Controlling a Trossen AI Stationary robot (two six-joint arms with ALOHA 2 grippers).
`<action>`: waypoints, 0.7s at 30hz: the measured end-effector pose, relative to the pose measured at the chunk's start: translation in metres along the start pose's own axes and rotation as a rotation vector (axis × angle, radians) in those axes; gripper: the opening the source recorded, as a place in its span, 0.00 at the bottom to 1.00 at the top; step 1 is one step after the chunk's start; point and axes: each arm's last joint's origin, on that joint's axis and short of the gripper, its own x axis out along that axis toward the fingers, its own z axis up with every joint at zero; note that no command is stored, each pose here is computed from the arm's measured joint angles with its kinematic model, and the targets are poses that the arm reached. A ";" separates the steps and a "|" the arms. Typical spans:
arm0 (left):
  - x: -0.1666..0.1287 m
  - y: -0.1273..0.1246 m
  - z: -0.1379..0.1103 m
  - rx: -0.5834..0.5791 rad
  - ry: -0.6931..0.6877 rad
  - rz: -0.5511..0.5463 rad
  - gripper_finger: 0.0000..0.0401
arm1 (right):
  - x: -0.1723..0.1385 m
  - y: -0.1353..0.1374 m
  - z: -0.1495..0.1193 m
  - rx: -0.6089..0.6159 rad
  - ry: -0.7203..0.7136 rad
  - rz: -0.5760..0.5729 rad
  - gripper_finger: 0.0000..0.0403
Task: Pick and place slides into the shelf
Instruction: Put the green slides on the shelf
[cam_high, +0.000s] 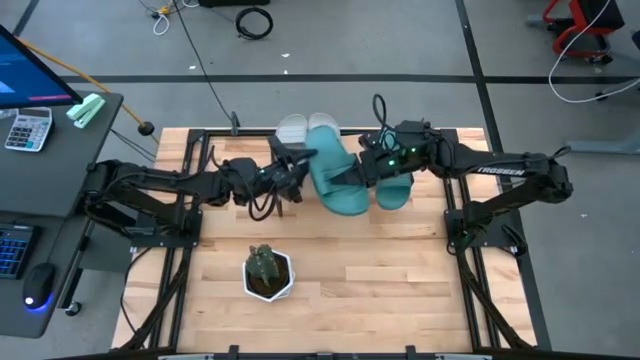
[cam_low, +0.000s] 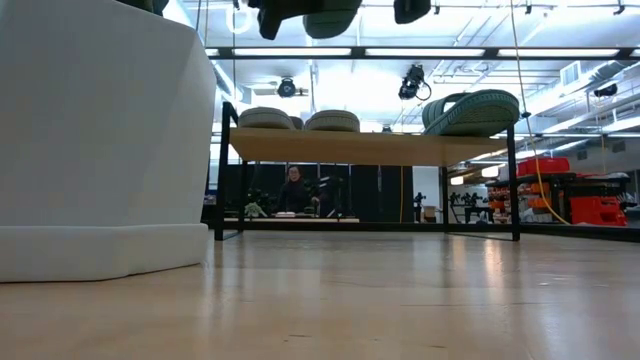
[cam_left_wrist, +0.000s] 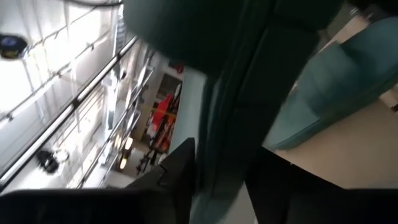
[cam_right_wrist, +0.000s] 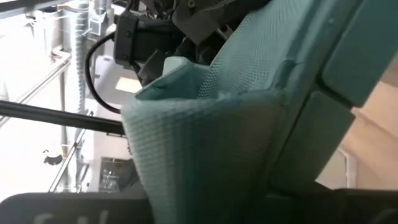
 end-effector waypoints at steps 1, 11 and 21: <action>0.000 0.001 0.000 -0.006 0.011 0.008 0.34 | -0.002 0.000 0.001 -0.006 -0.005 -0.002 0.30; -0.002 0.006 -0.006 -0.067 0.196 0.121 0.41 | -0.048 0.004 -0.004 -0.065 -0.073 -0.175 0.28; -0.005 0.002 0.006 -0.918 -0.014 0.034 0.34 | -0.068 0.009 -0.021 -0.248 -0.114 -0.287 0.27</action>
